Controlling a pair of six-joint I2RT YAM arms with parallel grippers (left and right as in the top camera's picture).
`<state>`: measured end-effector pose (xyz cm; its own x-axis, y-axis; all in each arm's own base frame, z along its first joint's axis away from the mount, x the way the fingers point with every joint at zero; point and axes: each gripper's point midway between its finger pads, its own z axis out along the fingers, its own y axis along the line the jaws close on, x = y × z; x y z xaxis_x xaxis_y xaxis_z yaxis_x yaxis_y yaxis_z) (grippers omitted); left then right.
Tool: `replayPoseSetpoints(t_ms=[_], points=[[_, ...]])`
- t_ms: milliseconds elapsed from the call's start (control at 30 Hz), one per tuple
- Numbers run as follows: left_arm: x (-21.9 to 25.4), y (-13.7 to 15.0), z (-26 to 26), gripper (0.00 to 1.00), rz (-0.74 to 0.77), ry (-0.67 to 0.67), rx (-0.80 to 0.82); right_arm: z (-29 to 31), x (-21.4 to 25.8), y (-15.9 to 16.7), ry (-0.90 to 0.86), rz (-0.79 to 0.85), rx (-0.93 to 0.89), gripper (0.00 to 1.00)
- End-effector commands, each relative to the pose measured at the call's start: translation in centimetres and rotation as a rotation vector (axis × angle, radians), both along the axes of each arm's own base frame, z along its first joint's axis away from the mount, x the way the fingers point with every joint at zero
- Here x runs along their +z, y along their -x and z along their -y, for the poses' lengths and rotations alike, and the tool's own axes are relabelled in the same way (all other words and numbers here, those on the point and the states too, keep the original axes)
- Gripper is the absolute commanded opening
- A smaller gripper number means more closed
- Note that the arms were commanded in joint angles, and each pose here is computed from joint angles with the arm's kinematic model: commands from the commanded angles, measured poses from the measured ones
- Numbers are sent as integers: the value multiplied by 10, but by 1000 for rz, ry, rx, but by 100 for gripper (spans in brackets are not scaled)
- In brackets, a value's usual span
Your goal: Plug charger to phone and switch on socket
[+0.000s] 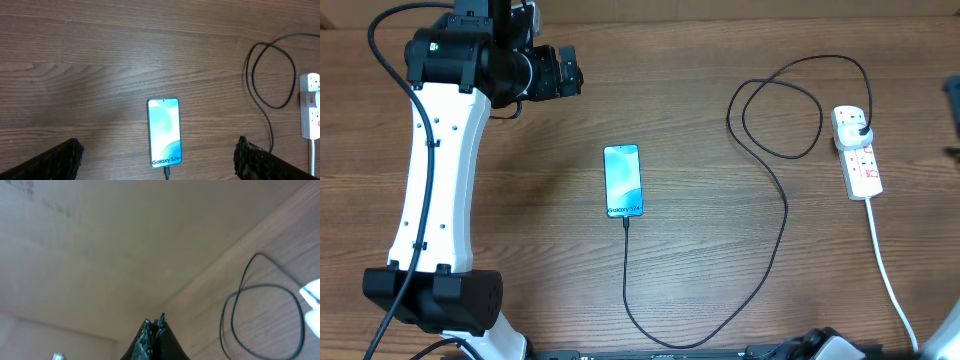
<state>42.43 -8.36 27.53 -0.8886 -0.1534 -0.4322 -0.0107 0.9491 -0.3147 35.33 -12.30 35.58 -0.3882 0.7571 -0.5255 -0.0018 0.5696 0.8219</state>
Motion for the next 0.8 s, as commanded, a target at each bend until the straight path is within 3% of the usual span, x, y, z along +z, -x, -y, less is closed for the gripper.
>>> replayPoseSetpoints(t_ms=[0, 200, 367, 467, 500, 567, 600, 767], points=[[0, 0, 3, 100, 3, -5, -14, -32, 5, 2, 218, -30, -62, 4], [0, 0, 3, 100, 3, -5, -14, -68, -35, 10, 582, -245, -127, 4], [0, 0, 3, 100, 3, -5, -14, -140, -40, 9, 732, -173, 126, 4], [0, 0, 3, 100, 3, -5, -14, -166, -43, 12, 774, -166, 176, 4], [0, 0, 3, 100, 3, -6, -14, -170, -44, 13, 776, -165, 188, 9], [0, 0, 3, 100, 4, -5, -14, -176, -49, 19, 776, -185, 218, 58], [0, 0, 3, 100, 3, -5, -14, -176, -60, 27, 771, -237, 244, 100], [0, 0, 3, 99, 3, -5, -14, -174, -87, 52, 770, -380, 300, 100]])
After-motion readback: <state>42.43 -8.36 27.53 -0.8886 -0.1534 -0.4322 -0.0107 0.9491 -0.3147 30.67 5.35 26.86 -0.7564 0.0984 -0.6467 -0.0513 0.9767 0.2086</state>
